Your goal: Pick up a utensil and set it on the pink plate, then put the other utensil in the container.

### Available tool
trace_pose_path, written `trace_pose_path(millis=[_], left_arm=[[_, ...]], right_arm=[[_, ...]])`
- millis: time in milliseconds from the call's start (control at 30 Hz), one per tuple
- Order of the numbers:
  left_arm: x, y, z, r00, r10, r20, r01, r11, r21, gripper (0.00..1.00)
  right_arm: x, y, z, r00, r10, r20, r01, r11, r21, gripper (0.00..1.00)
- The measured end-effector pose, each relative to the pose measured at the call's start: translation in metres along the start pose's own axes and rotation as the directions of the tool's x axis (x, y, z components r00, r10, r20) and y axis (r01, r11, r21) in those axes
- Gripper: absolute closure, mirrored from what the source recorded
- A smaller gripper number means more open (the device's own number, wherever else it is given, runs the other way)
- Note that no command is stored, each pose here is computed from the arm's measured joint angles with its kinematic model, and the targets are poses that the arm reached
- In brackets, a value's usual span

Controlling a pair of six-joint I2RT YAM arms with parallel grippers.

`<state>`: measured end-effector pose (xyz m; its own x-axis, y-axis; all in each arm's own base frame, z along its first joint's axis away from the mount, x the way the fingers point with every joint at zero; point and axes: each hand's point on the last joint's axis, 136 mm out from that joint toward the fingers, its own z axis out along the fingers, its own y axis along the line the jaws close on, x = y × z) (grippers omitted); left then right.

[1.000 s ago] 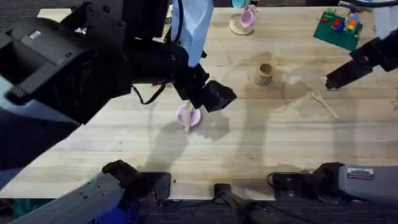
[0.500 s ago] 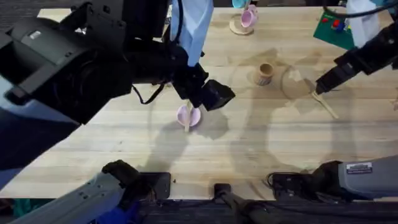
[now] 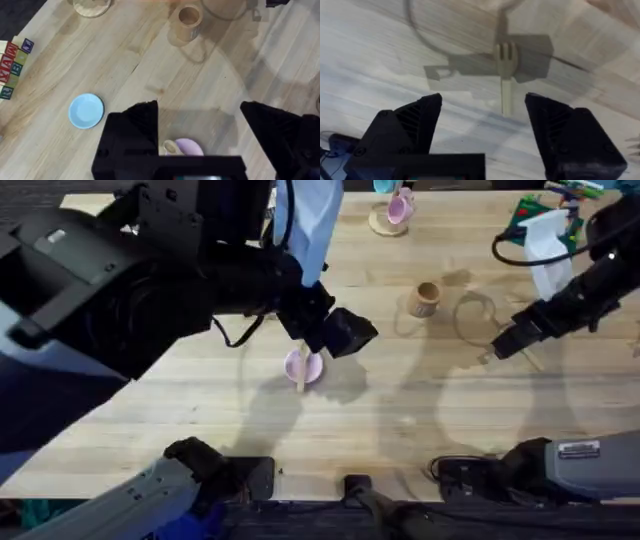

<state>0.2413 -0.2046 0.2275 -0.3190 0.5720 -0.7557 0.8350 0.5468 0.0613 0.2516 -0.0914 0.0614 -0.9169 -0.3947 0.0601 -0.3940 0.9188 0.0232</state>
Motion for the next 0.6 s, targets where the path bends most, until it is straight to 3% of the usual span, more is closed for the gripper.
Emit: trace_pose_path(millis=[133,233,600], left_arm=[[0.0,0.0,0.0,1.0,0.0,0.0,0.0,1.0,0.0,0.007],[0.0,0.0,0.0,1.0,0.0,0.0,0.0,1.0,0.0,0.007],[0.0,0.0,0.0,1.0,0.0,0.0,0.0,1.0,0.0,0.008]], right_arm=[[0.01,-0.01,0.003,1.0,0.014,-0.003,-0.014,1.0,0.004,0.006],[0.005,-0.024,0.002,0.998,-0.003,0.057,0.002,1.0,0.022,0.006],[-0.009,-0.031,0.002,0.991,-0.043,0.124,0.037,0.998,0.049,0.006]])
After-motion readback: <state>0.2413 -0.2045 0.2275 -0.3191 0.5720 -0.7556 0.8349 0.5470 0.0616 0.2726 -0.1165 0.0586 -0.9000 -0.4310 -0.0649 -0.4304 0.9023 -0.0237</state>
